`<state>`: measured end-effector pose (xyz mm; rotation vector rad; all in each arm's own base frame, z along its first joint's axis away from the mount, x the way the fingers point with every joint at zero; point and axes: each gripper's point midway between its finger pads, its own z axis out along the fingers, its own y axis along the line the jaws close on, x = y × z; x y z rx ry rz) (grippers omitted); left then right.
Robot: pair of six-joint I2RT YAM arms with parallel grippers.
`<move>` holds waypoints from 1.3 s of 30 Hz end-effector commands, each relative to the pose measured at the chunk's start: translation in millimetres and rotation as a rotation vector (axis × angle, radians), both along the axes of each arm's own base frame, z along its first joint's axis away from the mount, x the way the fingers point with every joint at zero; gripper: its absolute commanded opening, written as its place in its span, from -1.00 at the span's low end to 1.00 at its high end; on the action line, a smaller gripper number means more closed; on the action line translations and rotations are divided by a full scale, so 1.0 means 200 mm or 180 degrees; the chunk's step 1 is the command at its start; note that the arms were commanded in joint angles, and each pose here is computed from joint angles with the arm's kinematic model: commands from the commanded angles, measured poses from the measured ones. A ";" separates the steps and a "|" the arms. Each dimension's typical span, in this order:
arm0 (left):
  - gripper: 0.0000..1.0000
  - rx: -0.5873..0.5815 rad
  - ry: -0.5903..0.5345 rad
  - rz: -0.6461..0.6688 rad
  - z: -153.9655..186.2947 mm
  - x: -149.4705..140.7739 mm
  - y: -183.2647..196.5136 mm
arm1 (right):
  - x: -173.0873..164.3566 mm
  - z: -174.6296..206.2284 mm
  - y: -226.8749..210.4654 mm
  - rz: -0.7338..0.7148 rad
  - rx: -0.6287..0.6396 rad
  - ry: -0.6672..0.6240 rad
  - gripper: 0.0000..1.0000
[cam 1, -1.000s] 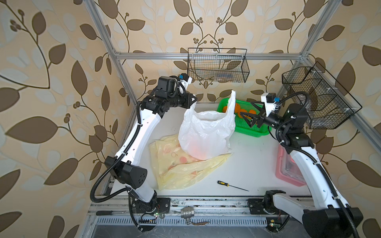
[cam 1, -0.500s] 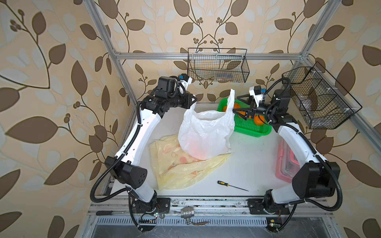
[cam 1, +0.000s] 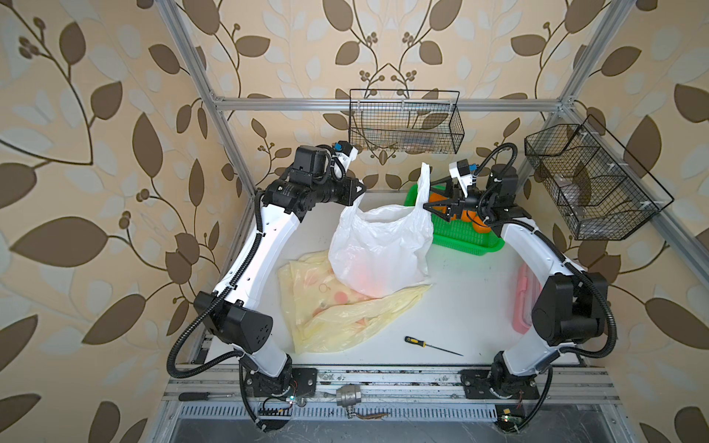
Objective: Place the oranges into plastic bags & tie knots
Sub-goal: Adjust the plastic bag at the center of the board.
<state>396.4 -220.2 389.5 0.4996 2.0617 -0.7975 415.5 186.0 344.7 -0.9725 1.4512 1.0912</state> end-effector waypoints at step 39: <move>-1.00 -0.0250 -0.0647 -0.0327 0.38 -0.28 -0.01 | -0.43 0.14 -0.01 -0.1311 -0.1178 -0.0496 -1.00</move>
